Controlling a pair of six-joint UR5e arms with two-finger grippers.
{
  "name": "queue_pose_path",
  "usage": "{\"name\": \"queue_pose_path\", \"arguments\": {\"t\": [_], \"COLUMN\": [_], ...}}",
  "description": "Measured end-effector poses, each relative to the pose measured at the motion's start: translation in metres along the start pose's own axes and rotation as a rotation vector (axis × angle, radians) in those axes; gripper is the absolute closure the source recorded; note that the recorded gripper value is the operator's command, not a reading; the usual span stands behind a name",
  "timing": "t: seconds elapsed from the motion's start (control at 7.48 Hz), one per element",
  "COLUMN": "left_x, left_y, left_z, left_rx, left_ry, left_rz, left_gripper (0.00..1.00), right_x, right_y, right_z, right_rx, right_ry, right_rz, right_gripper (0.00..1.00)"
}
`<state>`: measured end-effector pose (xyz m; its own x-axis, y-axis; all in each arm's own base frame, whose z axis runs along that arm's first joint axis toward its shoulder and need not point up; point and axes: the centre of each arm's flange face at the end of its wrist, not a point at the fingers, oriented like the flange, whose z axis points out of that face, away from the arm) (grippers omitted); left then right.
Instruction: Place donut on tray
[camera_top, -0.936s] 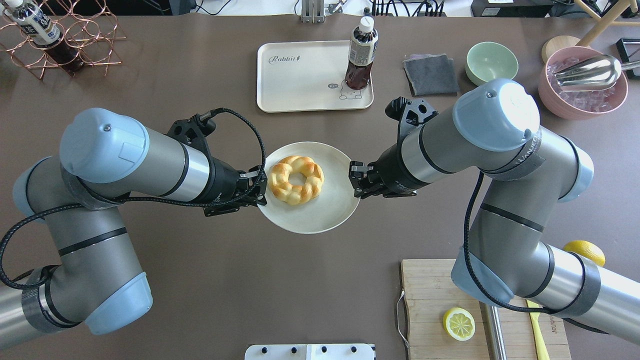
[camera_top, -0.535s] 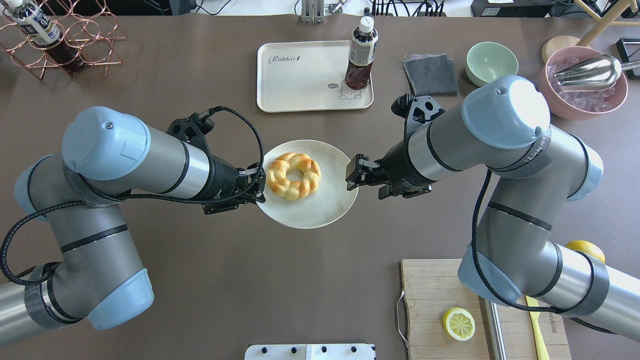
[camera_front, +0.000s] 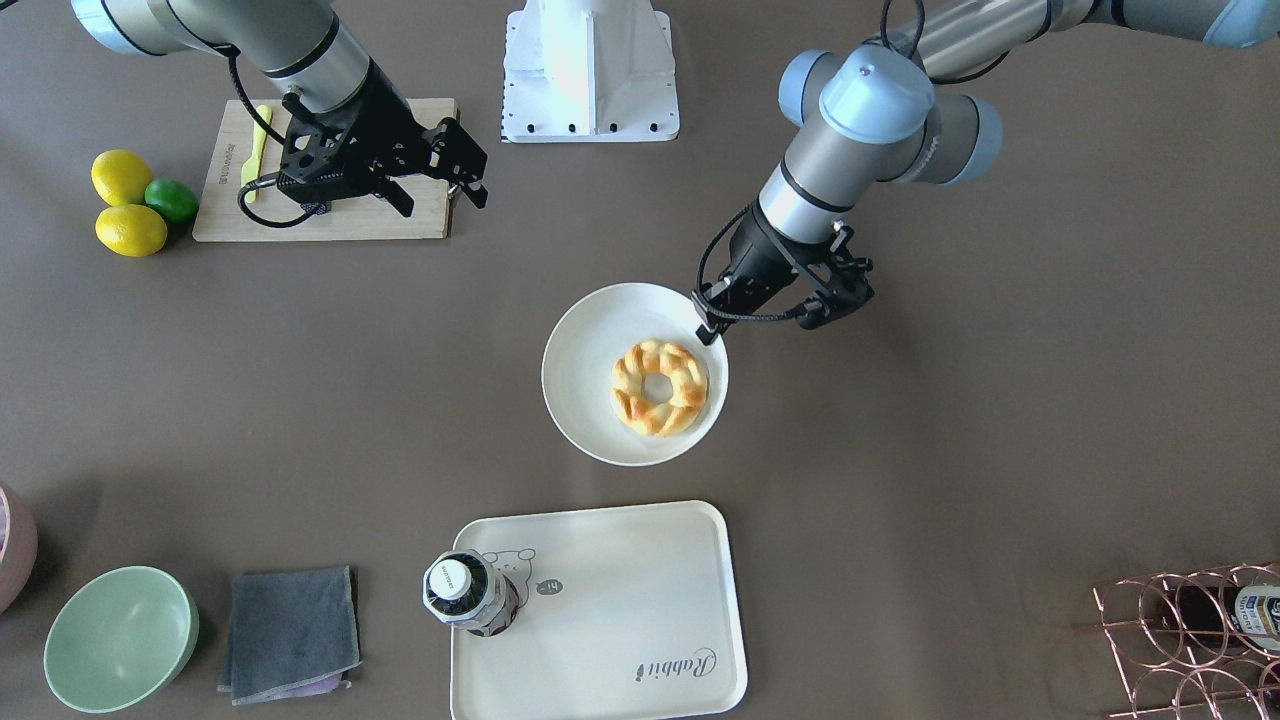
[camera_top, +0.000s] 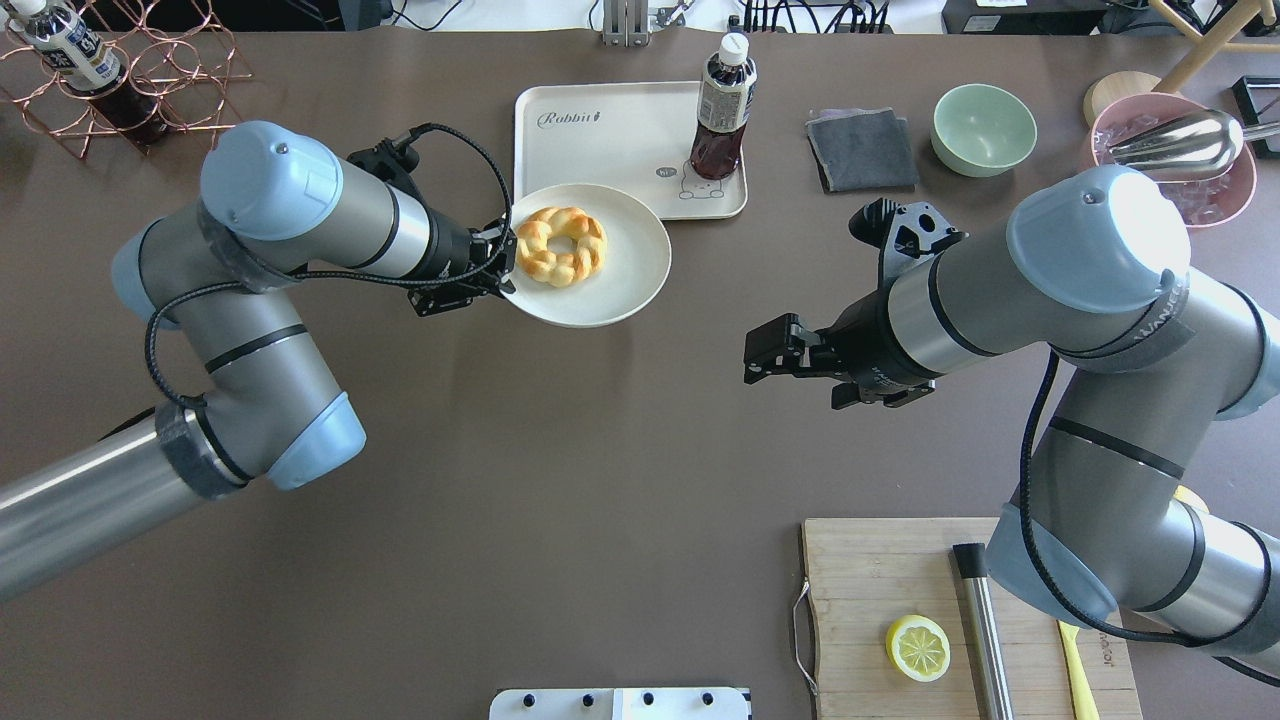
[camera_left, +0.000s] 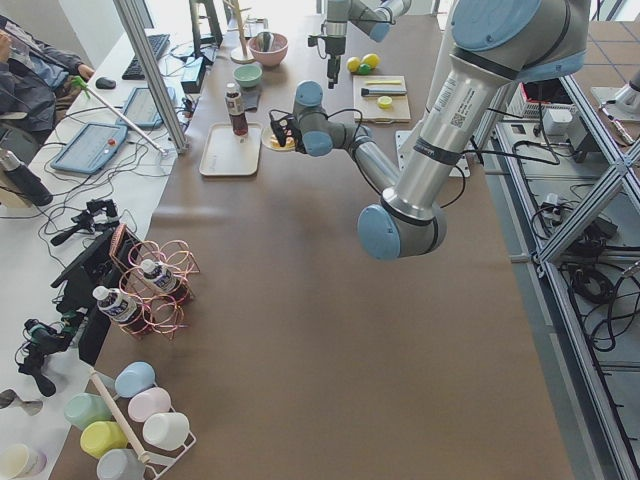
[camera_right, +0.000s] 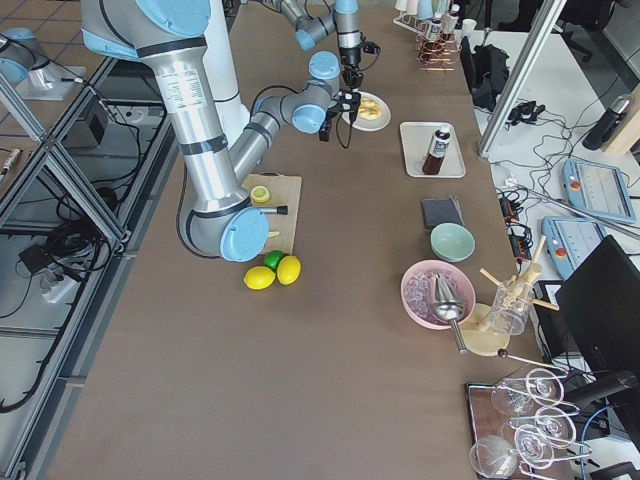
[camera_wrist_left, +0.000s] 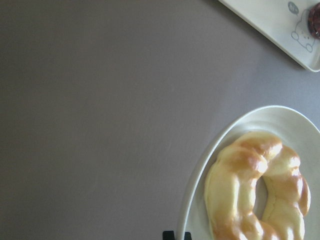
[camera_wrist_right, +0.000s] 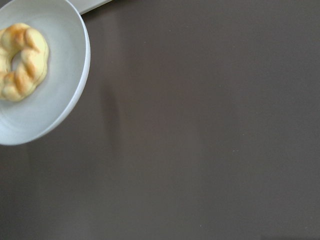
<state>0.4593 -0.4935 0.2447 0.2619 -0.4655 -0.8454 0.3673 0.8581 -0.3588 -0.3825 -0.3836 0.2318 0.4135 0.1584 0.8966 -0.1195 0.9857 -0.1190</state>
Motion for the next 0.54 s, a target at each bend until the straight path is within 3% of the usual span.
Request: {"name": "queue_pose_path", "arguments": {"t": [0.27, 0.54], "left_x": [0.012, 0.036], "left_y": [-0.076, -0.120], "left_z": [0.048, 0.090], "left_rx": [0.077, 0.184], "left_ry": [-0.009, 0.011], "left_rz": [-0.052, -0.165], "left_gripper": [1.00, 1.00], "right_x": [0.012, 0.026], "right_y": [-0.003, -0.006], "right_z": [-0.001, 0.001], "right_rx": [0.007, 0.011], "right_ry": [0.015, 0.035], "right_rz": [0.009, 0.022], "right_gripper": [0.00, 0.00]}}
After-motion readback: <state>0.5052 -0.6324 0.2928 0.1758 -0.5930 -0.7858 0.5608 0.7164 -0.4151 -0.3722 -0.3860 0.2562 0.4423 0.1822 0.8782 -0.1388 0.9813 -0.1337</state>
